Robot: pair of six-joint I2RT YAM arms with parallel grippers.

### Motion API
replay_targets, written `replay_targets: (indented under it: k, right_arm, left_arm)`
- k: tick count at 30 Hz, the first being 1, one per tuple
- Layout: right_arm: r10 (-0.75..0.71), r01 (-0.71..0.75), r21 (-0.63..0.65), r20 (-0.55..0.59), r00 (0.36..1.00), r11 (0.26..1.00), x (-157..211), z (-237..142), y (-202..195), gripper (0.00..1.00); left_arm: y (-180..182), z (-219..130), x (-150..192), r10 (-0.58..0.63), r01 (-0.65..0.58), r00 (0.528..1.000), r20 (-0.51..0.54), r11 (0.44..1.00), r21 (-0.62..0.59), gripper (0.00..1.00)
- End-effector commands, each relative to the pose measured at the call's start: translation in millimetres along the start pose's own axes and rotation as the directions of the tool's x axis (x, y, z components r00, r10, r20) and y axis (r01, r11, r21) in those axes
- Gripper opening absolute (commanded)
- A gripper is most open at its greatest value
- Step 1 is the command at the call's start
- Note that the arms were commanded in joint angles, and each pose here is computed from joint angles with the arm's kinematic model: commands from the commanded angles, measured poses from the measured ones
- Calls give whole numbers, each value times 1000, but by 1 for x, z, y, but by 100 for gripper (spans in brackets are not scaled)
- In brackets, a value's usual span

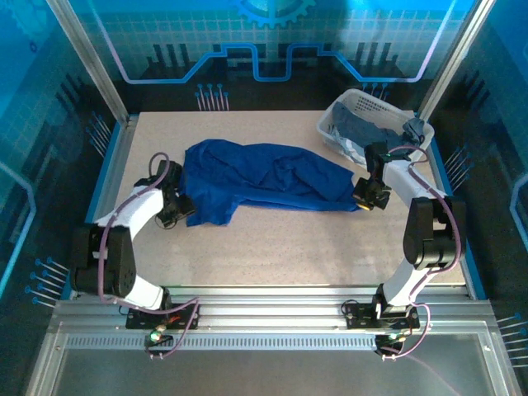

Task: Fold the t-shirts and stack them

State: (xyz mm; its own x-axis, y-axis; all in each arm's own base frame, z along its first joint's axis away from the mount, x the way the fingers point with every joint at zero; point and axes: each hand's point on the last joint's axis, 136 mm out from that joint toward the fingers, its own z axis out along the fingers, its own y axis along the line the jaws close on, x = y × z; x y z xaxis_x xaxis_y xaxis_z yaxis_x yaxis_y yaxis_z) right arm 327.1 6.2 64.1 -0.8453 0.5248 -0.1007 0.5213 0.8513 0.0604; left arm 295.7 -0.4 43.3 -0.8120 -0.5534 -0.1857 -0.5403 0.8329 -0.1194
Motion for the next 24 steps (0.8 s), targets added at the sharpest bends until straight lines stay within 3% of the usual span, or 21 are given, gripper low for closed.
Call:
replay_targets:
  k: [1,10,15,18,24]
  right_arm:
    - [-25,24,-8,-29,999,1000,10,3,1,0]
    - [-21,21,-5,-32,999,1000,17,3,-3,0]
    - [-18,17,-10,-27,999,1000,19,2,-3,0]
    - [-18,18,-15,-21,1000,1000,20,-1,-3,0]
    - [-15,15,-12,-16,1000,1000,29,-13,-5,0]
  left_arm:
    - [-18,9,-6,-74,77,997,-29,991,106,58]
    - [-32,37,-3,-83,96,992,-99,987,130,44]
    - [-34,49,0,-74,85,992,-103,991,103,22]
    - [-34,38,-13,-78,80,997,-27,992,96,2]
    - [-2,-41,-38,-150,146,956,252,989,35,0]
